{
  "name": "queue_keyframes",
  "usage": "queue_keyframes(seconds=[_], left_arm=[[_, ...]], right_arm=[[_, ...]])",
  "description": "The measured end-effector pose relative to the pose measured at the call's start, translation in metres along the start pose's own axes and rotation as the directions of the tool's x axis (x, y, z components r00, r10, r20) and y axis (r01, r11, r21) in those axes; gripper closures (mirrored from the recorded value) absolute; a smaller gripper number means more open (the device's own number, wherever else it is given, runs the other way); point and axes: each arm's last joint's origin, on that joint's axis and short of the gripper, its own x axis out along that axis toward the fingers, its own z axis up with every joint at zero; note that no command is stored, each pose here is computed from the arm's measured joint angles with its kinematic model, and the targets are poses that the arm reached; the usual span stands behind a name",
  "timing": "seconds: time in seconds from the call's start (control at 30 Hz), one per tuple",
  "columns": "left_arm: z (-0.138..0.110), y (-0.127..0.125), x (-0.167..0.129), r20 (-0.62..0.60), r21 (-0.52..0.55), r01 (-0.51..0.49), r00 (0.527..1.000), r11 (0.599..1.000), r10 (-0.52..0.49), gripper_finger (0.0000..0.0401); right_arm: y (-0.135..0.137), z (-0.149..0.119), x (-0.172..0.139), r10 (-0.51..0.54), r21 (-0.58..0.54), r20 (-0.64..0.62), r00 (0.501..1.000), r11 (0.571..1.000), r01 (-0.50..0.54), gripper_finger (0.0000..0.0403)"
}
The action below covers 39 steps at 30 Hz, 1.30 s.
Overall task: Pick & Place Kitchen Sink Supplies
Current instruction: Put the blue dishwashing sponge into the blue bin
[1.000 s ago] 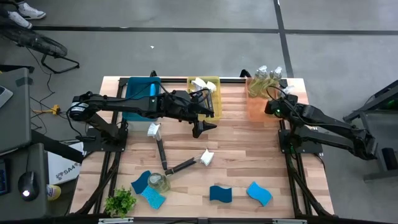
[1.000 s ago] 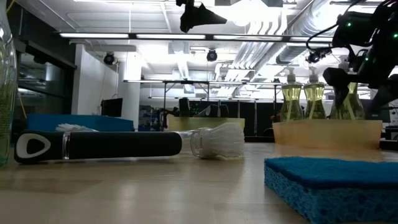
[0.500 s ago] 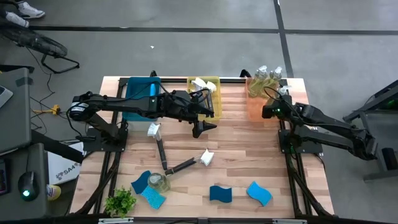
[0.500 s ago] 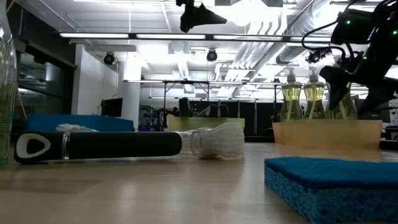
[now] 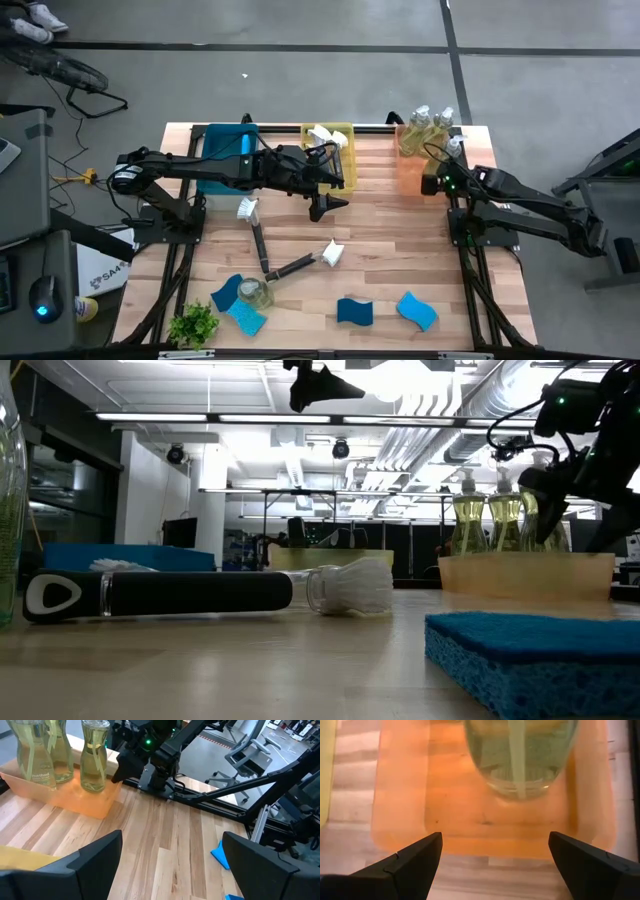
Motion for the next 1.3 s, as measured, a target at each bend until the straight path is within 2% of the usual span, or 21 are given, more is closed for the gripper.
queue_keyframes(seconds=[0.43, 0.73, 1.03, 1.3], left_arm=[[0.000, 0.000, 0.000, -0.005, 0.003, 0.014, 1.000, 1.000, -0.014, 0.0064], [-0.004, 0.001, 0.000, -0.048, -0.001, 0.002, 0.999, 1.000, -0.002, 0.0064], [-0.004, 0.001, 0.000, -0.050, -0.001, 0.004, 0.999, 1.000, -0.004, 0.0064], [-0.005, 0.000, 0.000, -0.055, -0.002, 0.018, 0.998, 1.000, -0.019, 0.0064]], right_arm=[[0.007, -0.001, -0.001, 0.141, -0.148, -0.121, 0.983, 0.976, -0.158, 0.0043], [0.017, -0.002, -0.004, 0.299, -0.138, -0.228, 0.927, 0.932, -0.335, 0.0043], [0.018, -0.003, -0.004, 0.299, -0.087, -0.218, 0.929, 0.942, -0.324, 0.0043], [0.019, -0.004, -0.005, 0.330, -0.094, -0.250, 0.911, 0.927, -0.362, 0.0043]])
